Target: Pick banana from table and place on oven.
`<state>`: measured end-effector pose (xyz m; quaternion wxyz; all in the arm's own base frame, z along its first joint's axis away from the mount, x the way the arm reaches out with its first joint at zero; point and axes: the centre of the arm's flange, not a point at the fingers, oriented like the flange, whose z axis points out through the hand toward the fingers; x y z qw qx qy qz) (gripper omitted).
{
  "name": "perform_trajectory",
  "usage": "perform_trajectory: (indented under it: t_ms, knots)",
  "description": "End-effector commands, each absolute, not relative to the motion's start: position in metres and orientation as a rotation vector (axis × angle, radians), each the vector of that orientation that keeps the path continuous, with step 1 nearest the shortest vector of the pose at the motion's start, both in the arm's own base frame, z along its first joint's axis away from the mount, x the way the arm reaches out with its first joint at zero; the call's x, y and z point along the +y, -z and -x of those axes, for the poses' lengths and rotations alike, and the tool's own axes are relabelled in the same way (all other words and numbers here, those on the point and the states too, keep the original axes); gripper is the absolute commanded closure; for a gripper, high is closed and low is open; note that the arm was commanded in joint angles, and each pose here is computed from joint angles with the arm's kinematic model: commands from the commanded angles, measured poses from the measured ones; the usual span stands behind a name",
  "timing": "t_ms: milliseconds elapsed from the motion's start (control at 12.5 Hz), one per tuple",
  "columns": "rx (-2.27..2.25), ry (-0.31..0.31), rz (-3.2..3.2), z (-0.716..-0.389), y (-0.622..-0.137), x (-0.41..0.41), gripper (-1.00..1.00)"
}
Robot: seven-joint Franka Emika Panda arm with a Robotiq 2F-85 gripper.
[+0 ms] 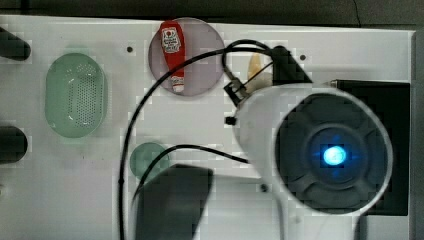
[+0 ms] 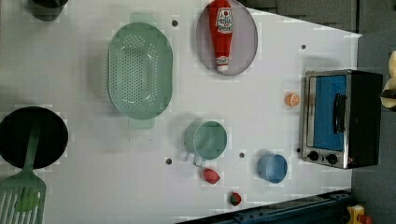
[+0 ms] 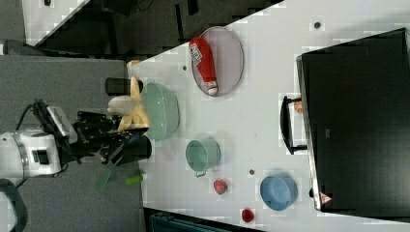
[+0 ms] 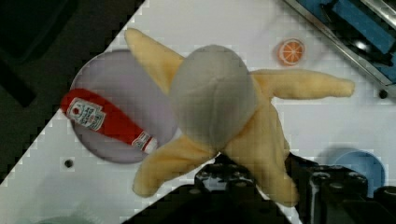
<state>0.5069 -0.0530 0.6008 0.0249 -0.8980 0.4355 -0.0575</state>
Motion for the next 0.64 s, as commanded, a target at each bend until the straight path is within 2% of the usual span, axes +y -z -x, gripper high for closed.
perform_trajectory:
  t_ms: [80, 320, 640]
  knots:
    - [1.473, 0.032, 2.781, -0.51, -0.558, -0.126, 0.47]
    - [1.441, -0.029, 2.814, -0.502, -0.533, -0.19, 0.47]
    - [1.247, 0.003, 2.944, -0.493, -0.496, -0.275, 0.47]
